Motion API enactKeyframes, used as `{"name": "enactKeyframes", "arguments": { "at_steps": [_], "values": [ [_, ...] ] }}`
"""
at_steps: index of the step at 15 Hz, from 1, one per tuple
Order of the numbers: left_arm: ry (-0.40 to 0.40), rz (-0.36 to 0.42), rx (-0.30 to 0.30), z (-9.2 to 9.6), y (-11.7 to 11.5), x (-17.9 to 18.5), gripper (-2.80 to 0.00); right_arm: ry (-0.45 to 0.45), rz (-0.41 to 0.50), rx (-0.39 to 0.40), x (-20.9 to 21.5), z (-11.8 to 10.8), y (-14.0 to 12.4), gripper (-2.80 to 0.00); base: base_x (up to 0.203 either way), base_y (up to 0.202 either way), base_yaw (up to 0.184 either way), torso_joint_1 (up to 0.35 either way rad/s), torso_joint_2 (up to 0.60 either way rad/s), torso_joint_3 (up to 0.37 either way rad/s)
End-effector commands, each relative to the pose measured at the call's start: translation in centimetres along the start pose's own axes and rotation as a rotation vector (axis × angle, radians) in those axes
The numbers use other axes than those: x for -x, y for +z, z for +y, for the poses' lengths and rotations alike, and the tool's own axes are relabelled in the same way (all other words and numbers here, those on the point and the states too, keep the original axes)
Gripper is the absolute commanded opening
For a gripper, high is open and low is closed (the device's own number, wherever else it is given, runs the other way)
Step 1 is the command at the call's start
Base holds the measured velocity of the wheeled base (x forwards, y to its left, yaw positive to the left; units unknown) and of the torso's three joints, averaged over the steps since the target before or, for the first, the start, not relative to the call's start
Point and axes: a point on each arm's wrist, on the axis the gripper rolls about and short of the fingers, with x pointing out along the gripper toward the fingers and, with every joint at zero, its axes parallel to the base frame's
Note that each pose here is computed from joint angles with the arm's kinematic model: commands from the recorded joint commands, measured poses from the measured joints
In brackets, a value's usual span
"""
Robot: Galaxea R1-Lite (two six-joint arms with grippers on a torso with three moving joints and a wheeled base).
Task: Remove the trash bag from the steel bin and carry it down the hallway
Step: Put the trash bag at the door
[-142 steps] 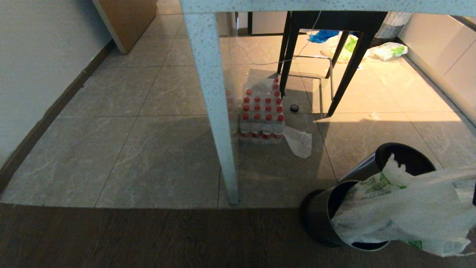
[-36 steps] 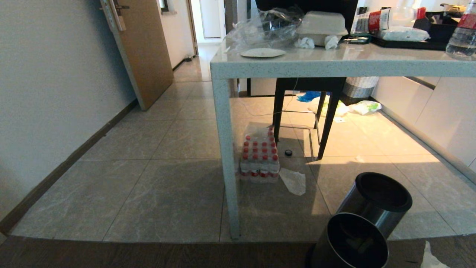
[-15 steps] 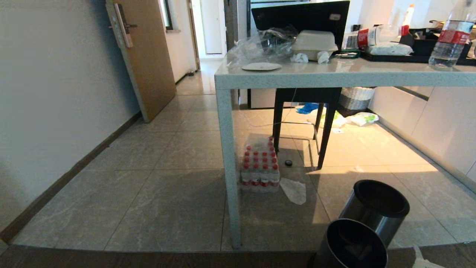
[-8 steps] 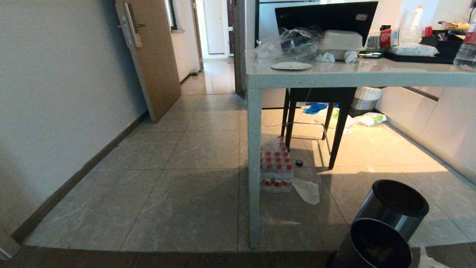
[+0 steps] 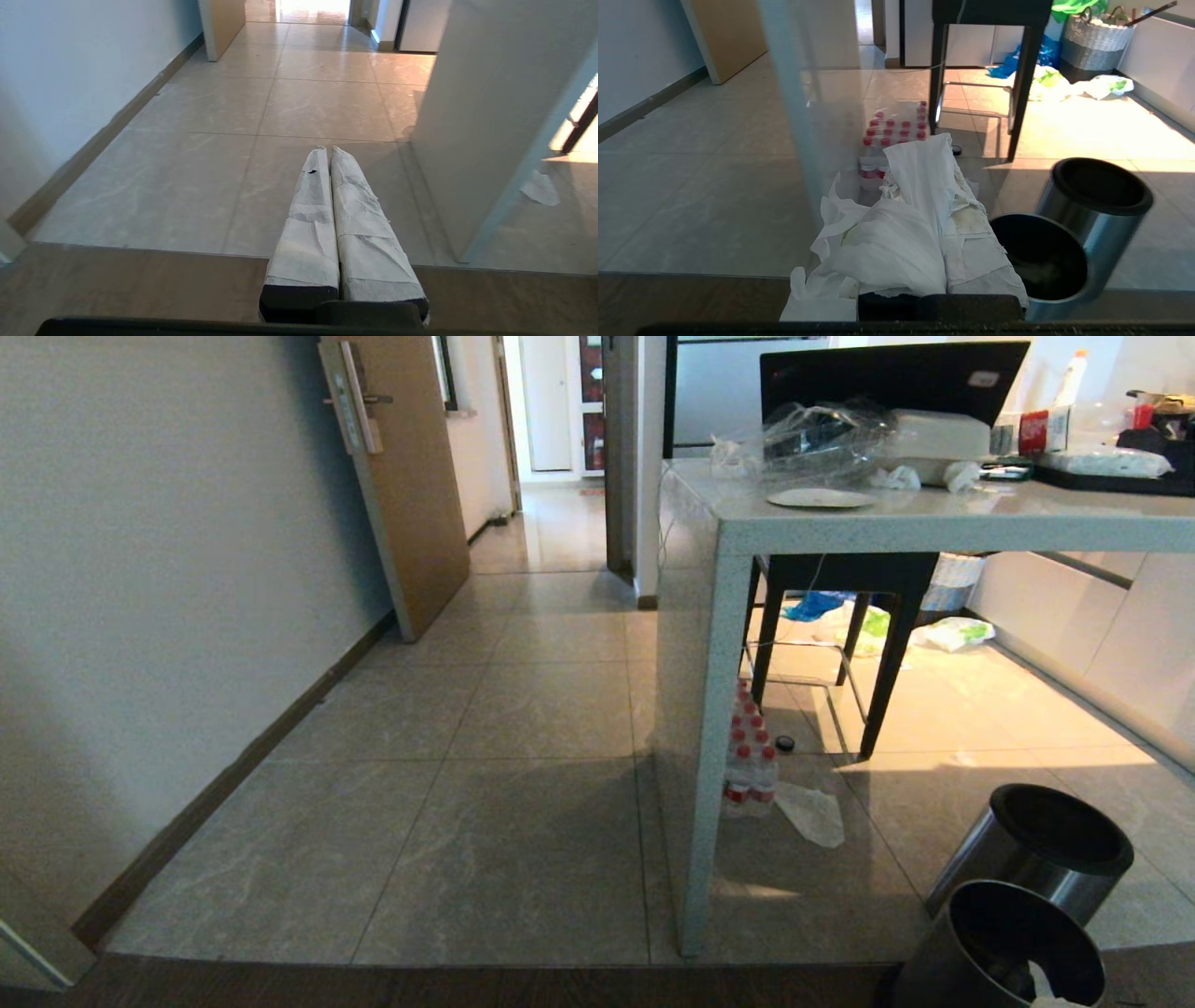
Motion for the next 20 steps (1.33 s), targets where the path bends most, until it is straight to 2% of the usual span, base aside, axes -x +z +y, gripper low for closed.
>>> {"name": "enactKeyframes", "arguments": {
  "at_steps": [1, 20],
  "values": [
    [0.000, 0.000, 0.000, 0.00, -0.04, -0.01, -2.80, 0.001, 0.039, 0.000, -0.20, 0.04, -1.13, -2.80, 0.000, 0.187, 0.002, 0.003, 0.00, -0.002],
    [0.000, -0.002, -0.004, 0.00, 0.00, 0.01, -2.80, 0.001, 0.039, 0.000, -0.20, 0.03, -1.13, -2.80, 0.000, 0.192, 0.001, 0.003, 0.00, 0.002]
  ]
}}
